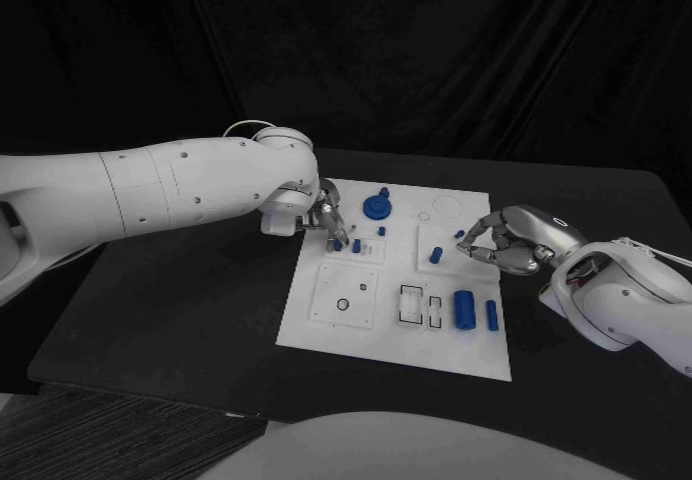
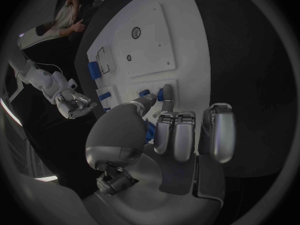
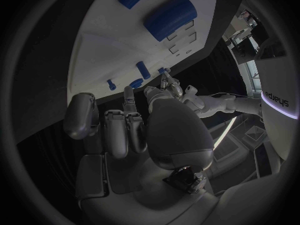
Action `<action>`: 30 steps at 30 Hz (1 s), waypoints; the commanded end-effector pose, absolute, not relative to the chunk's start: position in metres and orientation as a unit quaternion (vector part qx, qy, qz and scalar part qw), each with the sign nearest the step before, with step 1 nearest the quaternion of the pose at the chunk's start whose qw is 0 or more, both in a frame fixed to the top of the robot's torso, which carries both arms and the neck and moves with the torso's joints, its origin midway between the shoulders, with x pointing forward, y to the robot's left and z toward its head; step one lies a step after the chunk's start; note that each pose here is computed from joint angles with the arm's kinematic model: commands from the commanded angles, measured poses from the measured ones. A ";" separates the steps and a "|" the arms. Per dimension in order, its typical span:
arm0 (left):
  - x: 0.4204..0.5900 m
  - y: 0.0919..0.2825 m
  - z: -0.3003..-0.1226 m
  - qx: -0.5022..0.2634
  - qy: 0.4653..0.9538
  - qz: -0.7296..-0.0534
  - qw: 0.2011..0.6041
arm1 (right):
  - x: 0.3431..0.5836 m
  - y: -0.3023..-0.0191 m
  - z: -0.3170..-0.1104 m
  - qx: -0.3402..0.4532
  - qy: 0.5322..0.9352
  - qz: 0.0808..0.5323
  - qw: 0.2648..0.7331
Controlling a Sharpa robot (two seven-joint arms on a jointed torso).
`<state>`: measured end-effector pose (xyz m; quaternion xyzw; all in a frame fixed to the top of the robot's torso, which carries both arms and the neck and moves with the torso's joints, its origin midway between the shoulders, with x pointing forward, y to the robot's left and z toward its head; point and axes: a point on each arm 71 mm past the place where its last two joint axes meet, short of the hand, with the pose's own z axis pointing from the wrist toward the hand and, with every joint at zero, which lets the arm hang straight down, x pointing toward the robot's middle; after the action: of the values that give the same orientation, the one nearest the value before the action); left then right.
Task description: Assemble the parts on the task board
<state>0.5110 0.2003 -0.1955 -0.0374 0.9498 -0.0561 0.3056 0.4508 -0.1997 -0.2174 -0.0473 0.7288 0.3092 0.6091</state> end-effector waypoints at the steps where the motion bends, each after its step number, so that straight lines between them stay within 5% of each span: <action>1: 0.510 0.198 -0.197 -0.031 0.952 -0.064 0.297 | 0.450 -0.200 -0.219 -0.044 0.733 0.304 0.607; 19: 0.509 0.205 -0.201 -0.025 0.958 -0.038 0.284 | 0.450 -0.200 -0.220 -0.045 0.738 0.302 0.602; 30: 0.512 0.211 -0.192 -0.057 0.924 -0.096 0.365 | 0.449 -0.202 -0.221 -0.044 0.739 0.300 0.601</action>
<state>0.5088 0.2158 -0.1963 -0.0455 0.9450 -0.0534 0.3196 0.4498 -0.2007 -0.2191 -0.0481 0.7341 0.3071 0.6038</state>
